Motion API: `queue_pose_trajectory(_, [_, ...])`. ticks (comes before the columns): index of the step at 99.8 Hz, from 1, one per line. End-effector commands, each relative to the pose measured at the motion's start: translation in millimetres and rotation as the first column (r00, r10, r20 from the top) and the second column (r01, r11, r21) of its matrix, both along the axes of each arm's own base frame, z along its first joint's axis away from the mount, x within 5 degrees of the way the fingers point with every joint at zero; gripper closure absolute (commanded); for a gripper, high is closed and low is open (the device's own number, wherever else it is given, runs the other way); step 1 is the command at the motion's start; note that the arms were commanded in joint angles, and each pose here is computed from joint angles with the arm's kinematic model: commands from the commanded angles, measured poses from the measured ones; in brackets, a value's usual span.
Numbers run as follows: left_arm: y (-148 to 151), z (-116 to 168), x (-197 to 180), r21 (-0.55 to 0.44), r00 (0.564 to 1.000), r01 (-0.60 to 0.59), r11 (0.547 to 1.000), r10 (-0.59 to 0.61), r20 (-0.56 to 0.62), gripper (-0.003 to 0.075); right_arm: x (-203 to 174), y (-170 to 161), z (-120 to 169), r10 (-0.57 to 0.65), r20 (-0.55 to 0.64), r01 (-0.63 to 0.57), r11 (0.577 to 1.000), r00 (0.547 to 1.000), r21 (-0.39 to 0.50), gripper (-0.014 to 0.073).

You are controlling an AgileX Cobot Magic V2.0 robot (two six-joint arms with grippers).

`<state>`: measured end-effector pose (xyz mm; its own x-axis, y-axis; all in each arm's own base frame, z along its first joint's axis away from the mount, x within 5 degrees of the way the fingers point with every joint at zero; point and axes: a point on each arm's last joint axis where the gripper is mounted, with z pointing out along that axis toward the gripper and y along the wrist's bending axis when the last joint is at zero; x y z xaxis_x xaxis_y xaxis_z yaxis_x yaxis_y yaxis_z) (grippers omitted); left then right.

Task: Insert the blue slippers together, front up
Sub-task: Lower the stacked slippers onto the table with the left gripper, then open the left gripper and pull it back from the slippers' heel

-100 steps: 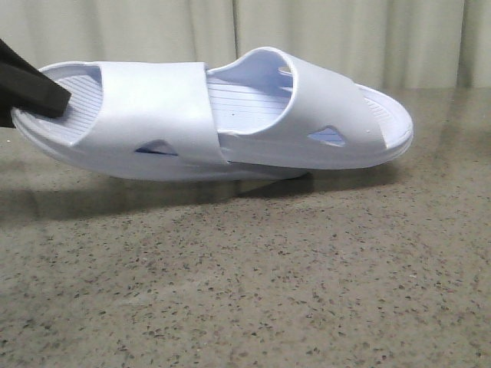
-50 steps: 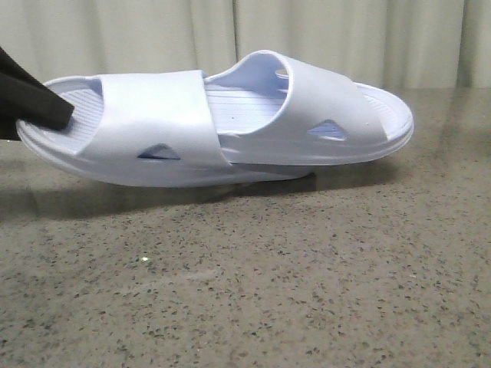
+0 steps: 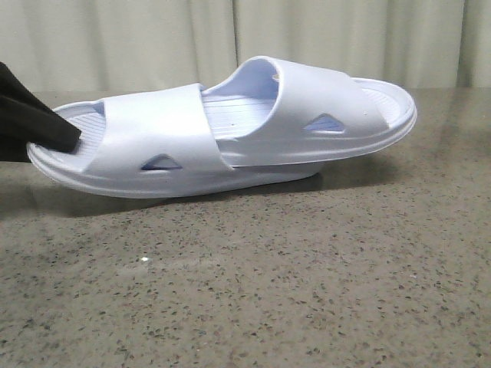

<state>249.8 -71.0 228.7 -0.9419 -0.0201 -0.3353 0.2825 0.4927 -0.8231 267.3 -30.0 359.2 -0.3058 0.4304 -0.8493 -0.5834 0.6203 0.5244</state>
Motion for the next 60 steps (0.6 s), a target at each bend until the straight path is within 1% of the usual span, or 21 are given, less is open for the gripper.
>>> queue_pose_trajectory(1, [-1.9,16.5,3.5,-0.067,0.999,-0.021,0.998,0.024,0.035,0.0704,-8.7,2.7,24.3,0.020,0.106,-0.025,0.999,0.994,0.042,0.0097])
queue_pose_trajectory(24, [-0.1,14.3,6.4,-0.037,0.997,-0.055,0.998,0.056,0.044,0.0702,-8.7,2.7,24.3,0.020,0.106,-0.025,0.999,0.994,0.042,0.0097])
queue_pose_trajectory(33, [0.0,14.2,6.5,-0.036,0.997,-0.056,0.998,0.057,0.045,0.0683,-8.7,2.7,24.3,0.020,0.106,-0.025,0.999,0.994,0.042,0.0097])
queue_pose_trajectory(43, [0.1,14.1,6.8,-0.034,0.997,-0.058,0.998,0.060,0.046,0.0615,-8.7,2.7,24.3,0.020,0.106,-0.025,0.999,0.994,0.042,0.0097])
queue_pose_trajectory(60, [0.2,14.0,6.9,-0.033,0.997,-0.060,0.998,0.061,0.046,0.0447,-8.9,2.9,24.4,0.023,0.107,-0.028,0.999,0.994,0.043,0.0097])
